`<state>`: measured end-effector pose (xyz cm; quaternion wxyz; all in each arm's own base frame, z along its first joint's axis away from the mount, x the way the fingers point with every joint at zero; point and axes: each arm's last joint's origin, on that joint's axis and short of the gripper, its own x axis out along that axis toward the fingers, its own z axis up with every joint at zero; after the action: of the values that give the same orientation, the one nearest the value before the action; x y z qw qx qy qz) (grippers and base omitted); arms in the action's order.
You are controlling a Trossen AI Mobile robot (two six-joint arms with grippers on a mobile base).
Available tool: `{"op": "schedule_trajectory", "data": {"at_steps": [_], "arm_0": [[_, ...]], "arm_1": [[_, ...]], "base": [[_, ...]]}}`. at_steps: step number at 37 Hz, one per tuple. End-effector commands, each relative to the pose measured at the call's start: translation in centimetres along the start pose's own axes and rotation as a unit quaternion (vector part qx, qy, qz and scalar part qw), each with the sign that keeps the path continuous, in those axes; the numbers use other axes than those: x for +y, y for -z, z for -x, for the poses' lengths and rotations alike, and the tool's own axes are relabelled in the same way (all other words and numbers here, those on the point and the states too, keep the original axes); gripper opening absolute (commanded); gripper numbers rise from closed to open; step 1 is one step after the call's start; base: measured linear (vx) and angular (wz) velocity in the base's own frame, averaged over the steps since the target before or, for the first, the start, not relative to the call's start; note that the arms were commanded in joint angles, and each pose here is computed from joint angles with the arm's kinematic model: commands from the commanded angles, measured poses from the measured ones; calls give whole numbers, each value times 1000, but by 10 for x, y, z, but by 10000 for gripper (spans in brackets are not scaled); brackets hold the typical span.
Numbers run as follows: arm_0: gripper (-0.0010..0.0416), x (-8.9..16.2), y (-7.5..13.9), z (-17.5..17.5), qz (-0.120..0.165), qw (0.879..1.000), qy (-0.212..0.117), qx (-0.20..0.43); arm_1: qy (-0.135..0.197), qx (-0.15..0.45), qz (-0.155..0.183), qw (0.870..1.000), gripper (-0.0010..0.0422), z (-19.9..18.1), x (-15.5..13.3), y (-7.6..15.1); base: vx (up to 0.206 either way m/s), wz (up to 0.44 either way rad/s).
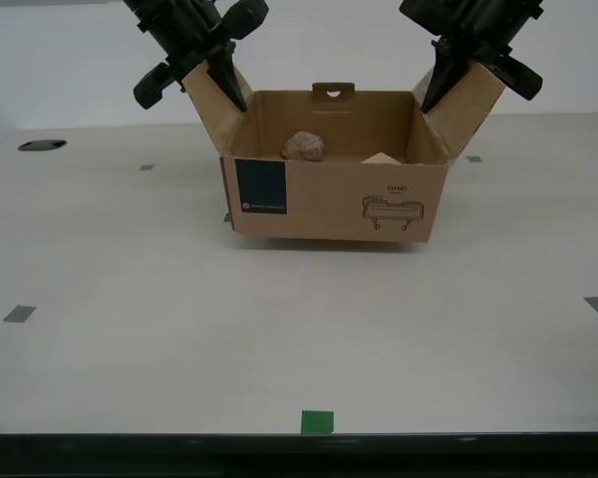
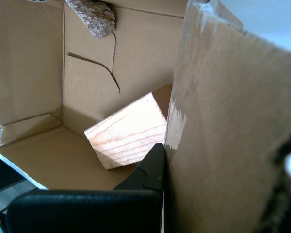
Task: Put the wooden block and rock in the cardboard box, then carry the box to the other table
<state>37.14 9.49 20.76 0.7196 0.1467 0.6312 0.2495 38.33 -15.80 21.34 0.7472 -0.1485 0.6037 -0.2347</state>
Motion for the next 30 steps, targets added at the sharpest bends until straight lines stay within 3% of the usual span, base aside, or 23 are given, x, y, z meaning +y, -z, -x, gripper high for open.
{"op": "schedule_trajectory", "data": {"at_steps": [1,7,30], "arm_0": [[-2,3,2,2,0,1000,-6,6],[-2,8,5,7,3,1000,-6,8],[-2,14,10,8,8,1000,-6,22]], "arm_1": [[5,-5,0,1000,-2,5,-3,0],[22,-11,2,1000,-2,16,-9,1],[31,-32,-8,999,-2,38,-19,5]], "base": [[0,0],[0,0],[-5,-1]]}}
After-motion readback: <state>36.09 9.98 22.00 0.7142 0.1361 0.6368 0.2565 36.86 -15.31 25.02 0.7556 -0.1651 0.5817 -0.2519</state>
